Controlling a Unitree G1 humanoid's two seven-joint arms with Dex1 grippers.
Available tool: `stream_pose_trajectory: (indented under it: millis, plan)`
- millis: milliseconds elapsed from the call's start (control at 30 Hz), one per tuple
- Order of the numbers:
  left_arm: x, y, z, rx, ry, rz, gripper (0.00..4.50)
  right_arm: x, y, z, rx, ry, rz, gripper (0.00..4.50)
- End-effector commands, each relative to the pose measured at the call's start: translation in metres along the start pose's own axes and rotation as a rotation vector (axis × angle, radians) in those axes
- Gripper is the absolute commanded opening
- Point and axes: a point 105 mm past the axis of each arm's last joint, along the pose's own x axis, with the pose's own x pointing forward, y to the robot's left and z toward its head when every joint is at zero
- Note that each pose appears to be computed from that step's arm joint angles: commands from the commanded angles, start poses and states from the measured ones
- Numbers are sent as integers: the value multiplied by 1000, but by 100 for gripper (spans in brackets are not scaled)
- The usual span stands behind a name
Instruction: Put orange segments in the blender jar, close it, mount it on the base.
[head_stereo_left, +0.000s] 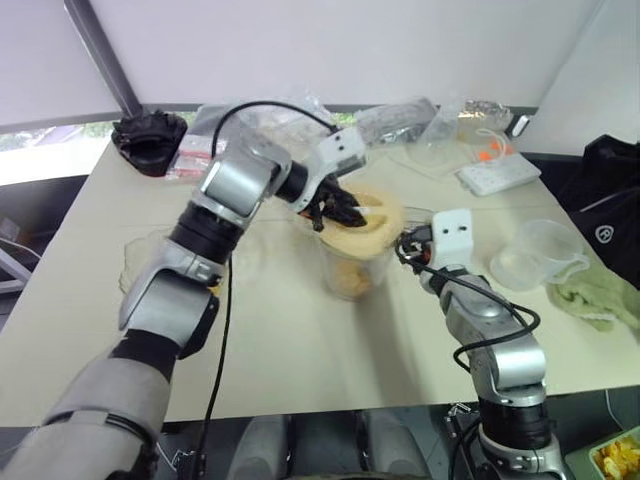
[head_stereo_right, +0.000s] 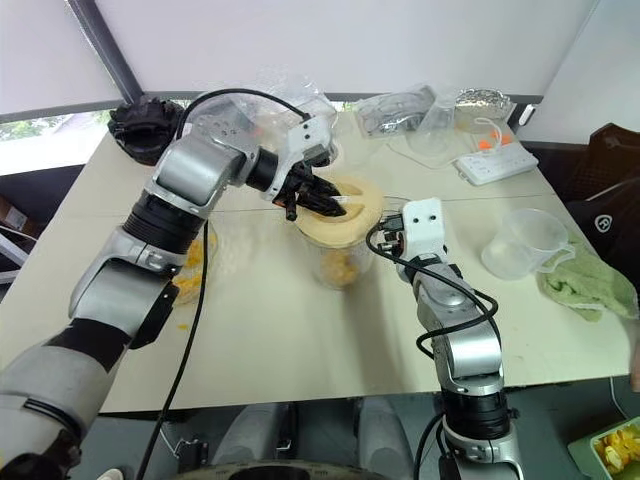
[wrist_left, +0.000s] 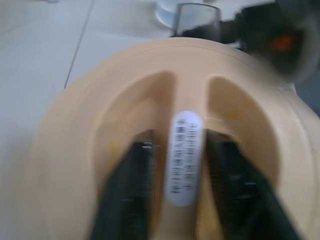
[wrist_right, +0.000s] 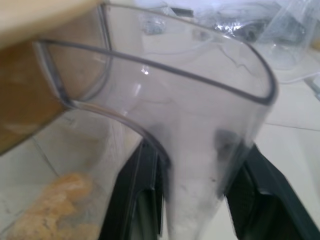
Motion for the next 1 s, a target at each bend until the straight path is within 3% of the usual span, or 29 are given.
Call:
stream_pose_trajectory:
  millis: [33, 100, 167, 300, 400, 500, 667, 733, 833, 1000]
  plan:
    - [0, 9, -24, -41, 60, 87, 367, -8, 11, 38, -34, -167, 52, 110]
    - [-5, 8, -12, -40, 0, 90, 446, -8, 13, 35, -30, -160, 58, 110]
    - [-12, 7, 1, -52, -62, 91, 446, -7, 12, 28, -31, -145, 58, 110]
    - [-60, 19, 63, -138, -440, 168, 446, -6, 8, 7, -8, -95, 61, 110]
    - [-84, 29, 61, -167, -516, 254, 446, -3, 10, 8, -1, -102, 71, 110]
    - [-112, 33, 49, -215, -586, 332, 446, 3, 10, 15, 7, -115, 79, 110]
    - [-143, 20, -10, -233, -545, 515, 446, 14, 3, 43, 25, -157, 88, 110]
    - [-143, 7, -40, -252, -479, 557, 446, 19, -3, 56, 19, -172, 84, 110]
    - [-137, -9, -62, -213, -407, 588, 446, 24, -10, 71, 4, -185, 79, 110]
    - [-119, -38, -96, -222, -371, 630, 446, 31, -39, 119, -9, -233, 25, 110]
